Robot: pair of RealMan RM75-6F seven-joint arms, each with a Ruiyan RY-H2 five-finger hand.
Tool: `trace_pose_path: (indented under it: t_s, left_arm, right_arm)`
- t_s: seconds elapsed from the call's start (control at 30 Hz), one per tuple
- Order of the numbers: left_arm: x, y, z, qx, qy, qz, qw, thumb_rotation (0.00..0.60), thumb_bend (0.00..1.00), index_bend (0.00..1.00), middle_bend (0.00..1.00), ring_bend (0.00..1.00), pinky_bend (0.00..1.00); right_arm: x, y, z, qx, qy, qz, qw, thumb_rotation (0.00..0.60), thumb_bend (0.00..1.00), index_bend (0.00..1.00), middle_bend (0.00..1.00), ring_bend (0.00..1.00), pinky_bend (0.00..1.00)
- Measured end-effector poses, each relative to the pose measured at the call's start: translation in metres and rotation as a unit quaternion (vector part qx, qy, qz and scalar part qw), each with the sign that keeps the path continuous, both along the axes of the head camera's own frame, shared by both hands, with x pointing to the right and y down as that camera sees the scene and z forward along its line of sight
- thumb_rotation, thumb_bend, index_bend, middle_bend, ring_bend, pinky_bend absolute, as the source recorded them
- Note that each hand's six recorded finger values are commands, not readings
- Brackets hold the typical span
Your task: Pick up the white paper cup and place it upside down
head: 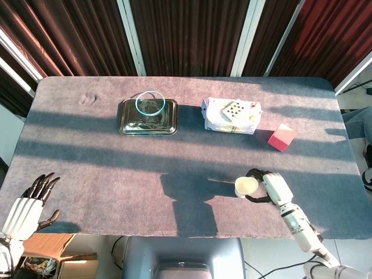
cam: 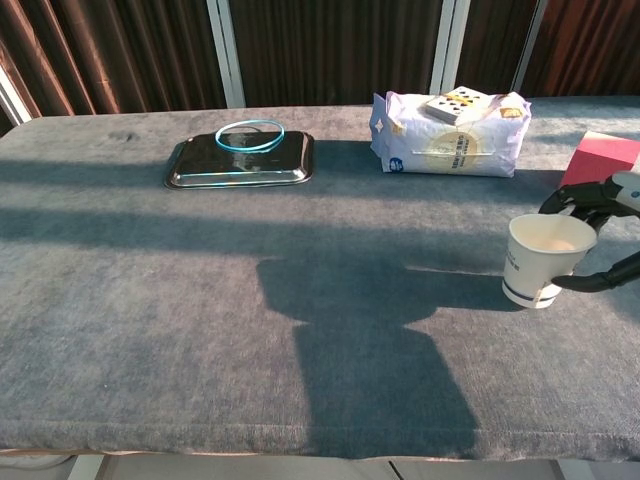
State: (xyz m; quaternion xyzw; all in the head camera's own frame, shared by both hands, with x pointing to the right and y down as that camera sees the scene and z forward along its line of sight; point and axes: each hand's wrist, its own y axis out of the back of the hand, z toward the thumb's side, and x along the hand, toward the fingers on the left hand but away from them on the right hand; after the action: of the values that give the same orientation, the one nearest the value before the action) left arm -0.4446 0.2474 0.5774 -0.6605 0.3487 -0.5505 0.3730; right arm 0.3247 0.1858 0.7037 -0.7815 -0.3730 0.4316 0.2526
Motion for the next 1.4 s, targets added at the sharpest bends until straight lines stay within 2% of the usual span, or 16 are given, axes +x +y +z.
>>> trace_pose_path:
  t_s: [0.1,0.2,0.3,0.4,0.5,0.6,0.63,0.73,0.8,0.9,0.97,1.07,1.13,1.2,1.3,1.4]
  left_arm:
    - [0.000,0.000,0.000,-0.001,0.000,0.000,1.0000,0.600,0.30,0.11,0.04,0.00,0.29]
    - [-0.001,0.000,0.001,-0.003,-0.001,-0.001,1.0000,0.600,0.30,0.11,0.04,0.00,0.29]
    - [-0.001,0.000,0.002,-0.005,-0.001,-0.003,1.0000,0.600,0.30,0.11,0.04,0.00,0.29]
    - [-0.001,0.000,0.001,-0.006,-0.001,-0.003,1.0000,0.600,0.30,0.11,0.04,0.00,0.29]
    - [0.000,0.000,0.001,-0.006,-0.001,-0.002,1.0000,0.600,0.30,0.11,0.04,0.00,0.29]
    - [-0.001,0.000,0.001,-0.008,-0.001,-0.002,1.0000,0.600,0.30,0.11,0.04,0.00,0.29]
    - [-0.001,0.000,0.001,-0.008,-0.001,-0.003,1.0000,0.600,0.30,0.11,0.04,0.00,0.29]
    - [-0.001,0.000,0.001,-0.008,-0.001,-0.003,1.0000,0.600,0.30,0.11,0.04,0.00,0.29]
    - [-0.001,0.000,0.001,-0.008,-0.001,-0.002,1.0000,0.600,0.30,0.11,0.04,0.00,0.29]
    - [0.001,0.001,0.001,-0.008,0.000,0.001,1.0000,0.600,0.30,0.11,0.04,0.00,0.29]
    - [0.001,0.001,0.001,-0.007,0.000,0.005,1.0000,0.600,0.30,0.11,0.04,0.00,0.29]
    - [0.001,0.001,0.001,-0.006,0.000,0.003,1.0000,0.600,0.30,0.11,0.04,0.00,0.29]
    - [0.001,0.001,0.001,-0.006,0.000,0.002,1.0000,0.600,0.30,0.11,0.04,0.00,0.29]
    - [0.001,0.001,0.001,-0.007,-0.001,0.002,1.0000,0.600,0.30,0.11,0.04,0.00,0.29]
    - [0.002,0.001,0.001,-0.008,-0.001,0.004,1.0000,0.600,0.30,0.11,0.04,0.00,0.29]
    - [0.002,0.001,0.002,-0.008,-0.001,0.004,1.0000,0.600,0.30,0.11,0.04,0.00,0.29]
  right_arm:
    - [-0.001,-0.004,-0.006,0.020,0.002,-0.005,0.9998,0.600,0.38,0.62,0.48,0.52,0.60]
    - [-0.003,-0.007,-0.011,0.039,0.024,-0.025,0.9986,0.600,0.38,0.62,0.48,0.52,0.60]
    - [-0.006,-0.011,-0.017,0.067,0.065,-0.059,0.9939,0.600,0.38,0.62,0.48,0.52,0.60]
    - [-0.011,-0.016,-0.023,0.099,0.128,-0.105,0.9812,0.600,0.38,0.61,0.48,0.52,0.60]
    - [-0.016,-0.020,-0.027,0.133,0.205,-0.153,0.9575,0.600,0.38,0.60,0.48,0.52,0.60]
    - [-0.022,-0.023,-0.029,0.161,0.283,-0.199,0.9245,0.600,0.38,0.59,0.48,0.51,0.59]
    - [-0.025,-0.024,-0.029,0.167,0.311,-0.216,0.9106,0.600,0.38,0.59,0.48,0.50,0.59]
    - [-0.033,-0.025,-0.027,0.171,0.357,-0.246,0.8851,0.600,0.38,0.57,0.48,0.47,0.57]
    - [-0.038,-0.025,-0.025,0.163,0.371,-0.259,0.8770,0.600,0.38,0.53,0.48,0.43,0.54]
    - [-0.043,-0.023,-0.017,0.135,0.373,-0.270,0.8772,0.600,0.38,0.47,0.43,0.34,0.50]
    - [-0.044,-0.023,-0.010,0.113,0.368,-0.269,0.8828,0.600,0.38,0.43,0.37,0.27,0.48]
    - [-0.043,-0.025,-0.007,0.101,0.353,-0.258,0.8937,0.600,0.38,0.35,0.28,0.15,0.46]
    - [-0.041,-0.027,-0.006,0.097,0.340,-0.248,0.9017,0.600,0.37,0.25,0.18,0.06,0.43]
    - [-0.039,-0.029,-0.005,0.094,0.330,-0.240,0.9083,0.600,0.37,0.17,0.08,0.01,0.39]
    - [-0.036,-0.032,-0.006,0.091,0.311,-0.224,0.9191,0.600,0.34,0.10,0.01,0.00,0.35]
    - [-0.031,-0.035,-0.006,0.087,0.290,-0.206,0.9303,0.600,0.34,0.08,0.00,0.00,0.34]
